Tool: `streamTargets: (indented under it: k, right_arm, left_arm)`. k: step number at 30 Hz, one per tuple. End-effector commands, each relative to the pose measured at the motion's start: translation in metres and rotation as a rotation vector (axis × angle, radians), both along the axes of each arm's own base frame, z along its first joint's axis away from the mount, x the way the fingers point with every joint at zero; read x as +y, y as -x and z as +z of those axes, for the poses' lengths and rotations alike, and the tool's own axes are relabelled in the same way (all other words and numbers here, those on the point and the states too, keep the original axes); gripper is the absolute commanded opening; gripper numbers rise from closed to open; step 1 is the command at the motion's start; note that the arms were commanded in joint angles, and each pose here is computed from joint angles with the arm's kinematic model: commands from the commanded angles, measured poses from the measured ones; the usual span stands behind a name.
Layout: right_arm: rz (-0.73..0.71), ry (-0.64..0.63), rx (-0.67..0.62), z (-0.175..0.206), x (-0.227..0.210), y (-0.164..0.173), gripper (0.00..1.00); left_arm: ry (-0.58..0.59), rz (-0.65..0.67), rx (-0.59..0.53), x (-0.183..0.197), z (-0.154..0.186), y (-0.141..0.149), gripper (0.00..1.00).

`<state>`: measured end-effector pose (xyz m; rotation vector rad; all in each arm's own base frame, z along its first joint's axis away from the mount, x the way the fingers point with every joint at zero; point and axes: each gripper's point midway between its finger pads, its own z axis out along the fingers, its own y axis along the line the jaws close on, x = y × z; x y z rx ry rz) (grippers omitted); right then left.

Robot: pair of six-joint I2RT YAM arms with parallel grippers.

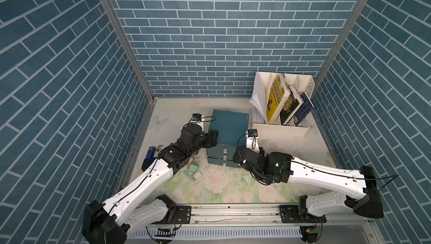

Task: Place the plugs into the drawer by color
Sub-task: Adjust the storage box at the center of the board, then open the drawer in the storage box.

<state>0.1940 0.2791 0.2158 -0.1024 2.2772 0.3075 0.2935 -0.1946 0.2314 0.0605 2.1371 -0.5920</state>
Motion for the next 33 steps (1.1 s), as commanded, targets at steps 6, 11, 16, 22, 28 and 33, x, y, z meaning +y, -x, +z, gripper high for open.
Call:
streamTargets:
  k: [6, 11, 16, 22, 28, 33]
  right_arm:
    - [-0.029, -0.101, 0.092, -0.029, -0.032, -0.029, 0.64]
    - [-0.045, -0.077, 0.067, -0.017, -0.042, -0.054, 0.63]
    - [0.042, 0.024, 0.019, 0.003, -0.024, -0.031, 0.56]
    - [0.175, 0.022, 0.012, 0.018, 0.025, 0.018, 0.56]
    - [0.194, -0.092, 0.041, 0.011, 0.056, -0.006, 0.51]
    - [0.199, -0.150, 0.078, 0.007, 0.062, -0.032, 0.49]
  left_arm:
    - [0.011, -0.019, 0.030, -0.012, -0.008, 0.006, 0.71]
    - [0.012, -0.011, 0.040, -0.014, -0.011, 0.007, 0.67]
    - [0.005, 0.021, 0.037, -0.010, -0.010, 0.004, 0.65]
    - [-0.026, 0.037, 0.024, -0.011, -0.011, -0.006, 0.58]
    - [-0.122, 0.030, 0.002, -0.014, -0.009, -0.020, 0.49]
    - [-0.173, 0.062, -0.006, -0.007, -0.010, -0.025, 0.48]
